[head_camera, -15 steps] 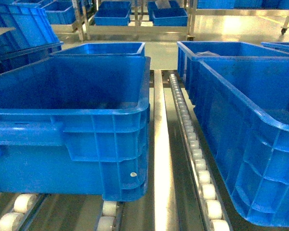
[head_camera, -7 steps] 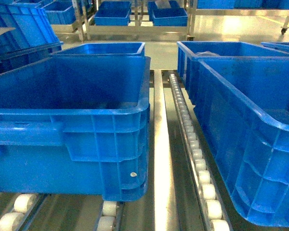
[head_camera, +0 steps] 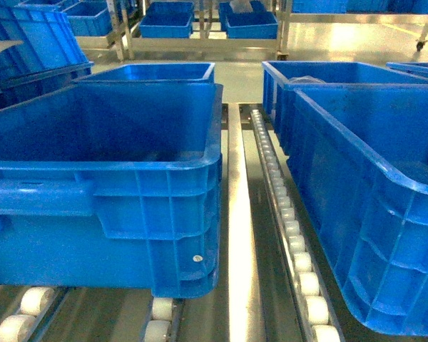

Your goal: Sort blue parts and orange caps into right shelf containers

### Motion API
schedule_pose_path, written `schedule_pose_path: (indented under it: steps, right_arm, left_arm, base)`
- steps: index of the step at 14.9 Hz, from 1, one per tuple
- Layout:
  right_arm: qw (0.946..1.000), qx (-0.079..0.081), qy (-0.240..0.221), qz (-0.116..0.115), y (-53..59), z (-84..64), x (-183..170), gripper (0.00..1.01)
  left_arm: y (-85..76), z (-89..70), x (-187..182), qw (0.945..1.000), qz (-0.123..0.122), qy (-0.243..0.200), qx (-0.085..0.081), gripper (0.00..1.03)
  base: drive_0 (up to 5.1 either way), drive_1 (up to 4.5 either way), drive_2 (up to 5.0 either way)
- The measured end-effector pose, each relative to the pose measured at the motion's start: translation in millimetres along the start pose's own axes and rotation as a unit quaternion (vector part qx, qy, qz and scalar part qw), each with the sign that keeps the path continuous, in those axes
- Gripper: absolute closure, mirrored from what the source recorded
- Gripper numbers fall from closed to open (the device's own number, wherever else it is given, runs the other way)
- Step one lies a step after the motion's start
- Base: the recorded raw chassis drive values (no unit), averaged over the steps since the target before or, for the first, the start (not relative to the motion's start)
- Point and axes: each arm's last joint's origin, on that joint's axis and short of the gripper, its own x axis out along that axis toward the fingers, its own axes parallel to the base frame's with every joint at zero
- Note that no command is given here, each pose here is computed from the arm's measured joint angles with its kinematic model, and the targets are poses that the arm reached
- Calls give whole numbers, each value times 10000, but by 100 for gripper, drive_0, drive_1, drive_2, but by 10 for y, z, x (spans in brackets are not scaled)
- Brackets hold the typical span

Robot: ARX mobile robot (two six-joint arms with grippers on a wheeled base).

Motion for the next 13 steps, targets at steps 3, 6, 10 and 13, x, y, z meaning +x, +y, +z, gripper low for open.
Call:
schedule_pose_path:
  steps: [3,6,10,13]
  right_arm:
    - [9966,-337,-527,-541,21,159,127,57]
    - [9938,-417,-968,-360,-59,665,663,57]
    - [9978,-260,310,-519,-178,495,1928,57]
    - [9976,-262,346,-544,-157,444,2066,19]
  left_arm:
    - [-101,198,241,9975,-533,-447,-135,60]
    - [-176,867,1145,9892,-618,-1307,-253,60]
    - [-372,305,2684,9943,-446,819,-510,50]
    - [-398,507,2688,9963,-563,246,-599,10]
  base:
    - [0,0,0]
    - [0,0,0]
    - [0,0,0]
    - [0,0,0]
